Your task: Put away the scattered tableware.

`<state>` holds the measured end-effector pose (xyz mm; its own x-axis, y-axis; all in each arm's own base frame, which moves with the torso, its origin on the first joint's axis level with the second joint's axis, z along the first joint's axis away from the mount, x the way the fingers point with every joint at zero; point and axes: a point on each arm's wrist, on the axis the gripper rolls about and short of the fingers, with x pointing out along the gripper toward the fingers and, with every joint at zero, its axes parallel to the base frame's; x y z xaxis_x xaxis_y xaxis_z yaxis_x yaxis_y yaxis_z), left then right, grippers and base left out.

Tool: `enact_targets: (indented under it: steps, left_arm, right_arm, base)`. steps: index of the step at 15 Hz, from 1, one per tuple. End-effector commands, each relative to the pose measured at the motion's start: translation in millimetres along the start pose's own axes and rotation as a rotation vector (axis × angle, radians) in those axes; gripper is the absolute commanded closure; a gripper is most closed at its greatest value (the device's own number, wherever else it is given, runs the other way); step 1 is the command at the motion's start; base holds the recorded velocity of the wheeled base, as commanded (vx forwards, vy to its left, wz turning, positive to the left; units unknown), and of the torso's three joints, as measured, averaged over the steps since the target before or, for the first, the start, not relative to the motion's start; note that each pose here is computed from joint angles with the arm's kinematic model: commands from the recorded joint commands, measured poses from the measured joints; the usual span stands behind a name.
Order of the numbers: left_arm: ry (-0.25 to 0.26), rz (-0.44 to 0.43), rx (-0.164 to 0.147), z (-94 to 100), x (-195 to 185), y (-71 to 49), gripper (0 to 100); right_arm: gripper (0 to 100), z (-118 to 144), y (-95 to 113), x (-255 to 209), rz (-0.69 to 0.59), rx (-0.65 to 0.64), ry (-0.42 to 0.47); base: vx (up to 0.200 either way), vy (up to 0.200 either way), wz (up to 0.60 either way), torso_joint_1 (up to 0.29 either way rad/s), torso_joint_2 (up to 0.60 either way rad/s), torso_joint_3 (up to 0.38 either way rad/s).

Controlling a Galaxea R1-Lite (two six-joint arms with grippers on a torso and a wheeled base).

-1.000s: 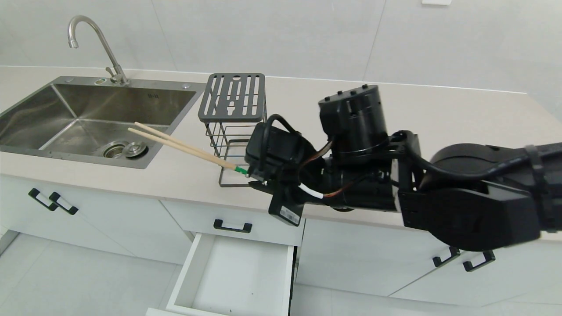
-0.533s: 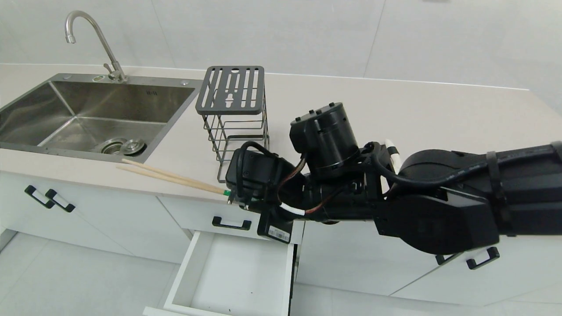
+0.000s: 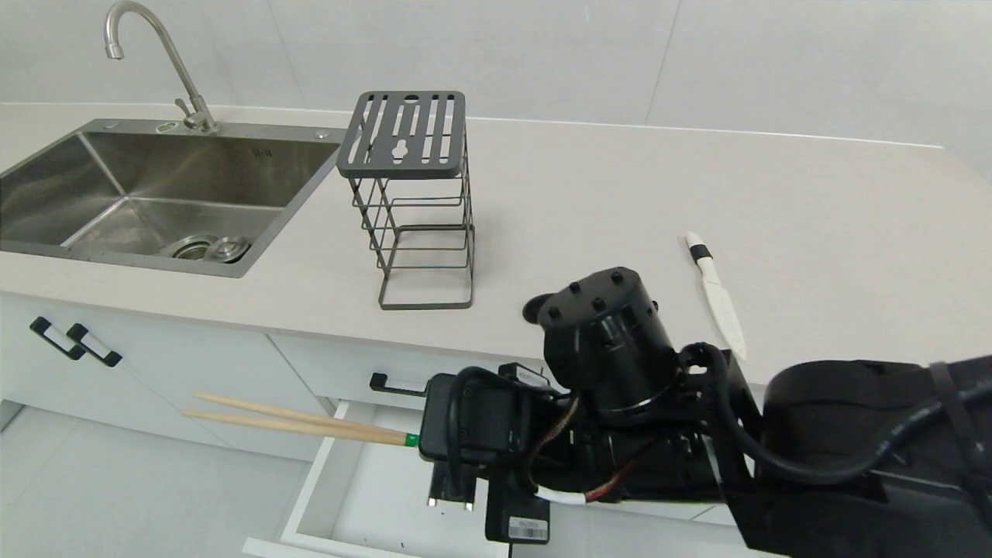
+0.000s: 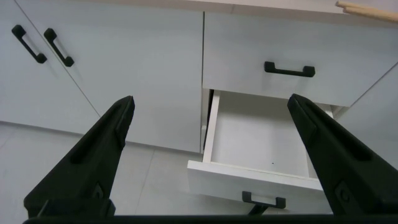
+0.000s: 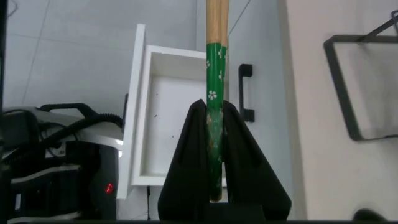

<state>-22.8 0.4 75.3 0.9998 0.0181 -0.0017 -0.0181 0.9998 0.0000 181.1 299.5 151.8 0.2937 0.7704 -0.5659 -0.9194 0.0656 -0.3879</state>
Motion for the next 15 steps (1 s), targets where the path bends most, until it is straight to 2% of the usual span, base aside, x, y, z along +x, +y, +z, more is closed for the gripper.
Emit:
enact_targets:
  steps: [1, 7, 9, 10, 12, 15]
  left_arm:
    - [0.001, 0.000, 0.000, 0.1, 0.1, 0.0, 0]
    - [0.001, 0.000, 0.000, 0.1, 0.1, 0.0, 0]
    - [0.001, 0.000, 0.000, 0.1, 0.1, 0.0, 0]
    - [0.001, 0.000, 0.000, 0.1, 0.1, 0.0, 0]
    - [0.001, 0.000, 0.000, 0.1, 0.1, 0.0, 0]
    - [0.001, 0.000, 0.000, 0.1, 0.1, 0.0, 0]
  right_arm:
    - [100, -12.1, 13.4, -20.1, 0.021, 0.023, 0.029]
    - [100, -17.4, 14.6, -20.8, 0.025, 0.031, 0.044]
    - [100, -27.9, 12.0, -19.8, 0.018, 0.048, 0.077]
    - [100, -28.7, 11.6, -19.8, -0.008, 0.048, 0.096]
    - [100, -23.9, 8.0, -20.6, -0.168, 0.030, 0.181]
    - [100, -22.2, 9.0, -19.6, -0.200, 0.026, 0.200]
  base:
    - [0.000, 0.000, 0.00, 0.000, 0.00, 0.000]
    - [0.000, 0.000, 0.00, 0.000, 0.00, 0.000]
    - [0.000, 0.000, 0.00, 0.000, 0.00, 0.000]
    - [0.000, 0.000, 0.00, -0.129, 0.26, 0.129]
    - [0.000, 0.000, 0.00, -0.203, 0.41, 0.200]
    - [0.000, 0.000, 0.00, -0.175, 0.35, 0.168]
